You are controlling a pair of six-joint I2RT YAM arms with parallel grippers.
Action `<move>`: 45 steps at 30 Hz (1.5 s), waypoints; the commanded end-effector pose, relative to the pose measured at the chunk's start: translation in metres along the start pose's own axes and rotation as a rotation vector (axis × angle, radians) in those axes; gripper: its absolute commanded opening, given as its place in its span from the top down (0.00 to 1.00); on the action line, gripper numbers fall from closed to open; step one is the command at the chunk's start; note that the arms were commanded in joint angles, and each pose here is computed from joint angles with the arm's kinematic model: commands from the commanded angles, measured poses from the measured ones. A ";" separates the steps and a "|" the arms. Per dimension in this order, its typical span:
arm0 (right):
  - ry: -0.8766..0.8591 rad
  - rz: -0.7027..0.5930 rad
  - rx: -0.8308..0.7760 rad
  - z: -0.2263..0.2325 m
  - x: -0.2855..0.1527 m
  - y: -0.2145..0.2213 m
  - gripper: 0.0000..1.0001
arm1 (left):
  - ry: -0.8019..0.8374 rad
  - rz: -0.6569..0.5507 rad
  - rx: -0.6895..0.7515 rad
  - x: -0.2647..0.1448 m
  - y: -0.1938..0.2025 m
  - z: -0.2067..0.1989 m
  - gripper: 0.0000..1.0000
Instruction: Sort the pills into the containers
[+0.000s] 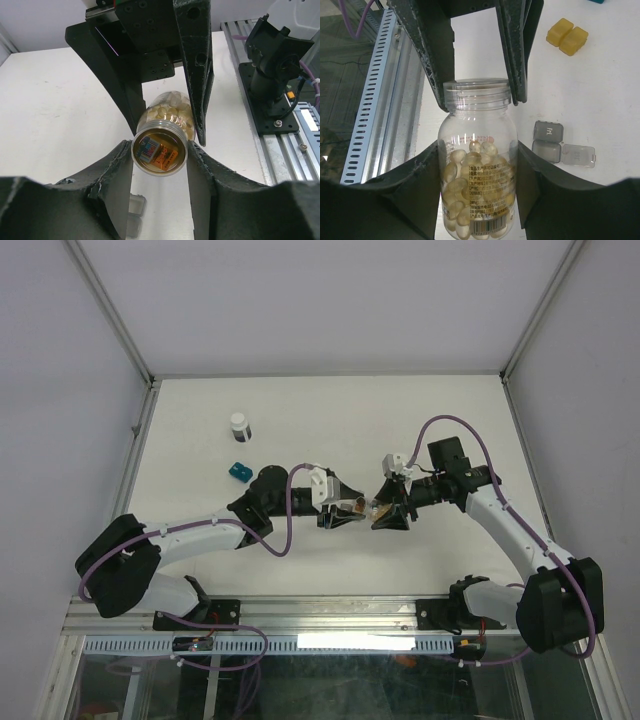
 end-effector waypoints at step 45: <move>-0.025 -0.053 -0.078 0.004 -0.003 -0.026 1.00 | -0.678 -0.046 -0.865 -0.044 -0.027 0.027 1.00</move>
Point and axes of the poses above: each gripper's point midway between its finger pads, its own x axis out along the fingers, its own z axis along the line the jaws close on, y = z × x, the point moved 1 cm from there along -x, back along the fingers, and after that the axes turned 11 degrees about x, right-handed, at the moved point
